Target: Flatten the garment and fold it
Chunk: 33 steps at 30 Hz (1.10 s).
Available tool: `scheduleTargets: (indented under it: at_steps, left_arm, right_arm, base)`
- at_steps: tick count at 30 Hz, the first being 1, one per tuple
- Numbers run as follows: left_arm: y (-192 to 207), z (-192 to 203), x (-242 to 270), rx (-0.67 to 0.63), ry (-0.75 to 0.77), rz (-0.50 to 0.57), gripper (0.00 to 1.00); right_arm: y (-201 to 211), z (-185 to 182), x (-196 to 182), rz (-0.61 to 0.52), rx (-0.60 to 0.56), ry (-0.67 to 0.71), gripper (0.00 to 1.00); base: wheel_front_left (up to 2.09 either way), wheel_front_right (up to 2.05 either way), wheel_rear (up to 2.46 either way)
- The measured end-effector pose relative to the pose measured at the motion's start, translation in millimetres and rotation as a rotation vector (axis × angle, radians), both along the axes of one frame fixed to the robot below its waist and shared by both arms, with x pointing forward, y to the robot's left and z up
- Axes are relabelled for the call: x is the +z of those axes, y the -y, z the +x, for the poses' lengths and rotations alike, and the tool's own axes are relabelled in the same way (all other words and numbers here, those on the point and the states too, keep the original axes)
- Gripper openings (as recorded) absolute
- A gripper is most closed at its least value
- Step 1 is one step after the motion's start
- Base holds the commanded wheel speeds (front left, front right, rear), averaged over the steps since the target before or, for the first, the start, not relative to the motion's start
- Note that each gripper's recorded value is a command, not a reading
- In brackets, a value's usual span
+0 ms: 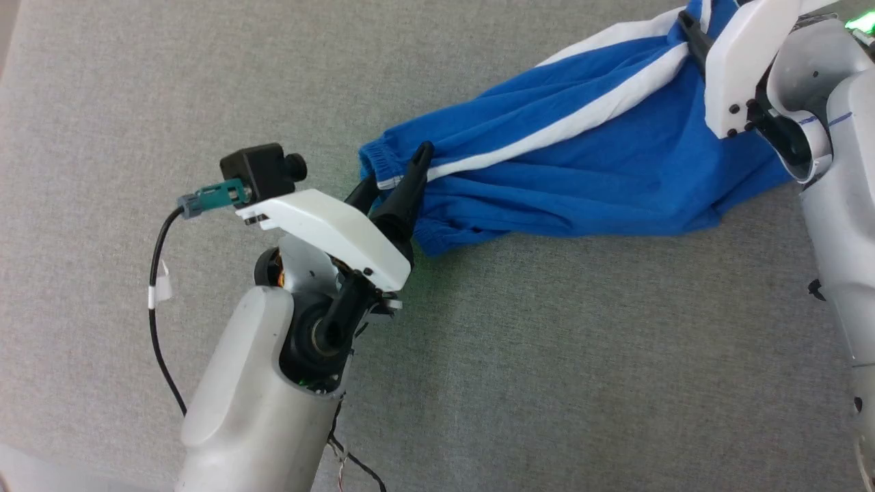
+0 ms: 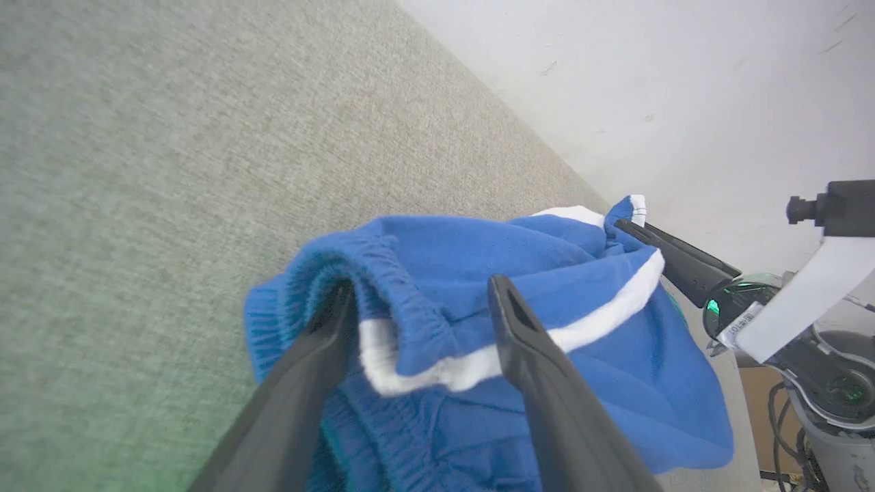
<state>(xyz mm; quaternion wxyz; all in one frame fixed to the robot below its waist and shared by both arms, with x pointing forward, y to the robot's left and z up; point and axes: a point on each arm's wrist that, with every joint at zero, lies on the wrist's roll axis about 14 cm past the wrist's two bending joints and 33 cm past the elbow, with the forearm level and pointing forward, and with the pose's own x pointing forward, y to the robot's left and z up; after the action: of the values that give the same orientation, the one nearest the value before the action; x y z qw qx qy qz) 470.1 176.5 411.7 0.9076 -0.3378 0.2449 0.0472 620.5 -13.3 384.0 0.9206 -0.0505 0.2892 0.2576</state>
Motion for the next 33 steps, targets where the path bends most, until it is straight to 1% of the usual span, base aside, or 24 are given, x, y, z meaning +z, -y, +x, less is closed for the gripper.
scheduleTargets:
  at_steps: [4,9,13,18,24,29,33]
  left_arm:
    - [-0.2,-0.9,8.0,0.003,0.02,0.002,1.0]
    - [-7.6,-8.6,22.5,0.016,0.058,0.024,1.0]
    - [-15.8,-17.4,40.2,0.033,0.12,0.069,1.0]
    - [-25.5,-30.6,68.8,0.062,0.255,0.162,1.0]
    - [-34.3,-60.7,81.1,0.122,0.356,0.231,1.0]
    - [-38.2,-88.6,92.2,0.148,0.458,0.308,1.0]
    - [-37.9,-112.1,83.5,0.163,0.449,0.331,1.0]
  right_arm:
    - [2.6,0.4,18.2,0.028,-0.008,0.031,1.0]
    - [10.5,-4.3,47.0,0.09,-0.037,0.08,1.0]
    - [22.4,-15.5,69.5,0.148,-0.07,0.137,1.0]
    - [52.9,-33.6,100.7,0.217,-0.149,0.27,1.0]
    - [97.6,-78.5,119.3,0.231,-0.267,0.414,1.0]
    - [117.4,-129.1,125.7,0.277,-0.364,0.471,1.0]
    - [137.3,-166.8,125.3,0.249,-0.421,0.507,1.0]
  base:
    - [0.0,0.0,0.0]
    - [0.0,0.0,0.0]
    - [0.0,0.0,0.0]
    - [0.0,0.0,0.0]
    - [0.0,0.0,0.0]
    - [0.0,0.0,0.0]
    - [0.0,0.0,0.0]
